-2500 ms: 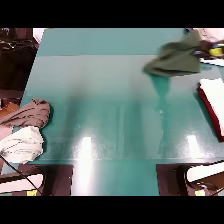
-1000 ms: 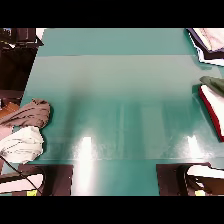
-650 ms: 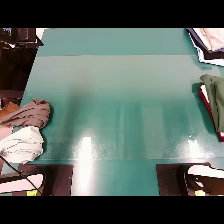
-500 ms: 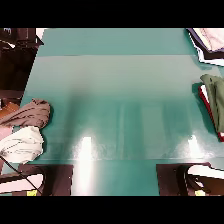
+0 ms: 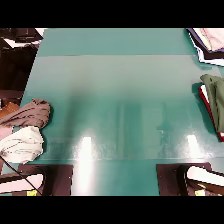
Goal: Fold the shirts.
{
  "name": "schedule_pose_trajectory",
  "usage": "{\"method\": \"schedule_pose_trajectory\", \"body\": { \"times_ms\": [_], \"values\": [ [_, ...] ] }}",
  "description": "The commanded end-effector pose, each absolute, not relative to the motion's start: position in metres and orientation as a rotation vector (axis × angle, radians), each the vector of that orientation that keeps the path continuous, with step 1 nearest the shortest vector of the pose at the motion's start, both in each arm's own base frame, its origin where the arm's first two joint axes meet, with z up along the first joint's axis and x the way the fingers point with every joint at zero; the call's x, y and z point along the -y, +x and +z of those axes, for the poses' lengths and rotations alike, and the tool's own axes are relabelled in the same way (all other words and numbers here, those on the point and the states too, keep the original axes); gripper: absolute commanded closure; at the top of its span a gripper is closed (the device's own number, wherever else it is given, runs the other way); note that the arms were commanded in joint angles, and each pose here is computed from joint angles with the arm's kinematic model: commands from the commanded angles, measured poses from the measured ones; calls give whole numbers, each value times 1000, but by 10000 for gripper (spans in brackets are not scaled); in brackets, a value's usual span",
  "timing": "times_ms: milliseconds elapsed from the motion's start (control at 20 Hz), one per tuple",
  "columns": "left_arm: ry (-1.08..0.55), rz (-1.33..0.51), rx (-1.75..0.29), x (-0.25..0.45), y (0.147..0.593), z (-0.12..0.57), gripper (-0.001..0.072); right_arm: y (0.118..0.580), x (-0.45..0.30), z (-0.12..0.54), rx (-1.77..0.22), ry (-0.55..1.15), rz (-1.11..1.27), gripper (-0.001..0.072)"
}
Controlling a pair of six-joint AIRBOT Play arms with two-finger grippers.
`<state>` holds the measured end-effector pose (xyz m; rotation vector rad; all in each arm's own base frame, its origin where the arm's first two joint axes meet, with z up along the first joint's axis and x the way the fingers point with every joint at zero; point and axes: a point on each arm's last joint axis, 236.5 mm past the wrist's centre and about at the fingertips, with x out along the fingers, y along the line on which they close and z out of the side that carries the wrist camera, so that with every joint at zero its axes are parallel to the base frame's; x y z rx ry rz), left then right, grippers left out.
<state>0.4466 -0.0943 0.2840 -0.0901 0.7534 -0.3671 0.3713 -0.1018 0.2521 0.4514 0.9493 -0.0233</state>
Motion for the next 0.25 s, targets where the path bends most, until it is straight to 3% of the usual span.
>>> {"method": "schedule_pose_trajectory", "body": {
  "times_ms": [0,200],
  "values": [
    [-95,-362,-718,94,452,290,683,381,40,266,-930,374,127,694],
    [-96,-361,-715,94,453,291,682,382,4,267,-949,328,214,694]
  ]
}}
